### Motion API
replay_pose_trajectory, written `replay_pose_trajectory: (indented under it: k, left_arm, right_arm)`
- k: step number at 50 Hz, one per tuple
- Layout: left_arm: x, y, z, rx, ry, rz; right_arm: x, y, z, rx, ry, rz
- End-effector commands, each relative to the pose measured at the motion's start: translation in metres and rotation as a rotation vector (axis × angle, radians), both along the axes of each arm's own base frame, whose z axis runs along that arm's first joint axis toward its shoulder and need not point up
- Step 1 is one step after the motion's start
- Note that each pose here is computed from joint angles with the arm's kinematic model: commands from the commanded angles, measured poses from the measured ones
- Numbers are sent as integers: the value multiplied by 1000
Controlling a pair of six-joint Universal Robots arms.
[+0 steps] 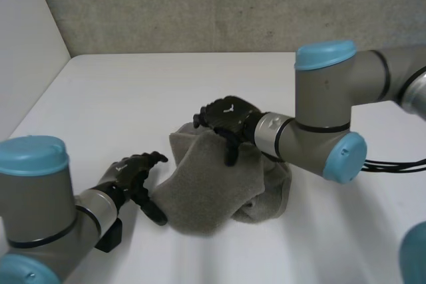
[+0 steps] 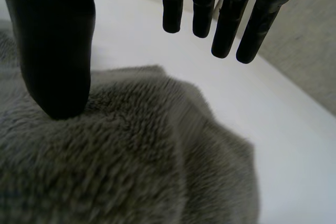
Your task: Fold the towel.
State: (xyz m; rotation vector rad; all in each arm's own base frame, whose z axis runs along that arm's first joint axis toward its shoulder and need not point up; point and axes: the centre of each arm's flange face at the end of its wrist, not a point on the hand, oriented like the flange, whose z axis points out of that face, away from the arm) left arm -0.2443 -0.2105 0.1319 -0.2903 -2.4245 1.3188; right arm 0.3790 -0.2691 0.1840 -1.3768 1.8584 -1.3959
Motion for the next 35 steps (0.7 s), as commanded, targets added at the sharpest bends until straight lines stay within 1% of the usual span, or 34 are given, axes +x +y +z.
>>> replay_pose_trajectory:
  k: [1,5,9,11,12,14,15,16,17,18,19,20,22,23,24,25,26,27,28,31,33,34,35]
  left_arm:
    - [-11,-3,-23,14,-61,-28]
    - [-21,-8,-24,-14,-84,-59]
    - [-25,-17,-15,-62,-83,-37]
    - [-29,-32,2,-133,-74,0]
    - [-29,-32,2,-133,-74,0]
    - [-36,-50,28,-232,-57,24]
    - [-37,-50,28,-232,-57,24]
    - [-41,-60,44,-295,-49,29]
    - [-47,-67,63,-363,-39,32]
    - [-47,-68,63,-364,-39,32]
    - [-52,-75,85,-443,-17,41]
    - [-52,-75,86,-444,-16,41]
    - [-55,-86,136,-601,62,100]
    - [-55,-86,137,-602,62,101]
    - [-53,-90,161,-684,107,143]
    - [-50,-92,184,-760,149,179]
    - [-50,-92,184,-761,149,179]
    - [-48,-91,200,-816,177,199]
    - [-47,-89,212,-862,202,203]
    - [-47,-86,220,-884,218,200]
    - [-49,-81,219,-880,217,180]
    - [-49,-81,219,-880,217,180]
    - [-50,-79,210,-852,200,168]
  right_arm:
    - [2,0,-20,24,60,14]
    - [2,-1,-22,-12,88,13]
    - [1,-6,-20,-53,103,-8]
    - [1,-16,-12,-122,101,-54]
    - [1,-16,-12,-123,100,-55]
    - [4,-37,9,-260,33,-152]
    - [4,-38,9,-261,33,-152]
    - [4,-49,22,-342,-21,-212]
    - [5,-60,42,-444,-103,-274]
    - [5,-60,42,-445,-104,-275]
    - [6,-67,68,-555,-213,-337]
    - [6,-67,69,-556,-214,-338]
    - [-5,-69,121,-736,-453,-435]
    - [-5,-69,121,-737,-454,-435]
    - [-17,-63,156,-823,-587,-466]
    - [-33,-60,182,-898,-684,-492]
    - [-33,-60,183,-899,-685,-492]
    - [-39,-55,188,-910,-725,-486]
    - [-40,-53,184,-888,-719,-470]
    - [-37,-50,179,-864,-693,-441]
    - [-31,-42,160,-763,-596,-363]
    - [-31,-42,160,-763,-596,-362]
    - [-28,-39,147,-702,-539,-321]
